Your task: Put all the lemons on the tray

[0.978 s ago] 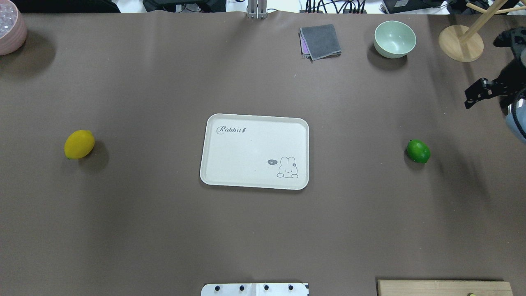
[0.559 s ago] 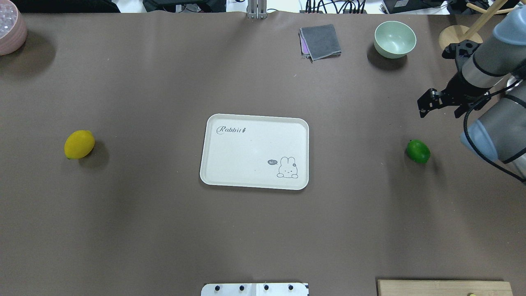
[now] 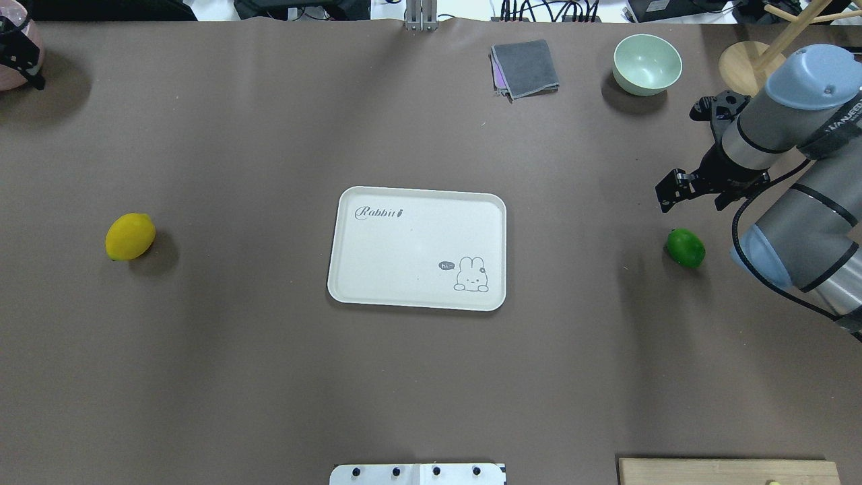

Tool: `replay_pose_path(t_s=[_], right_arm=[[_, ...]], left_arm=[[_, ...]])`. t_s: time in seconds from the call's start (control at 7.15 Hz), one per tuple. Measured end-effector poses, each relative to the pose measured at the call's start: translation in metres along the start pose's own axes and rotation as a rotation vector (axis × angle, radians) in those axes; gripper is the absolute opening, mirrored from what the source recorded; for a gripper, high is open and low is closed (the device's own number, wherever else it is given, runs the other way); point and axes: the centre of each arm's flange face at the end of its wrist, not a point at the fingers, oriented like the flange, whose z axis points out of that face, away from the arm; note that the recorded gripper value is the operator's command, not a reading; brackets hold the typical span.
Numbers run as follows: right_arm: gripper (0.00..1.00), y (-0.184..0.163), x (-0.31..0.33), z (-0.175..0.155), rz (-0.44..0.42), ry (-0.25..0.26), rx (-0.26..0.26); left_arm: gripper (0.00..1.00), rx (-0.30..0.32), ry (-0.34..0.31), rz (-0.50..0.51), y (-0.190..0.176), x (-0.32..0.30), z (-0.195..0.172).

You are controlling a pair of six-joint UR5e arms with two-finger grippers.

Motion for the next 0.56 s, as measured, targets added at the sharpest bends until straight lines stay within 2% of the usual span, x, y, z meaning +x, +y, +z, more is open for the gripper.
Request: replay_pose_path(t_s=[0.28,0.56], right_arm=[[0.99,0.013,0.011,0.017,-0.018,-0.005,-0.007],[0.98,0.018,0.018,0.032,-0.021,0.002,-0.021]], left_arm=[[0.92,0.021,0.015,0.046,0.026,0.014,0.038],[0.92,0.048,0.0,0.066,0.069,0.04,0.07]])
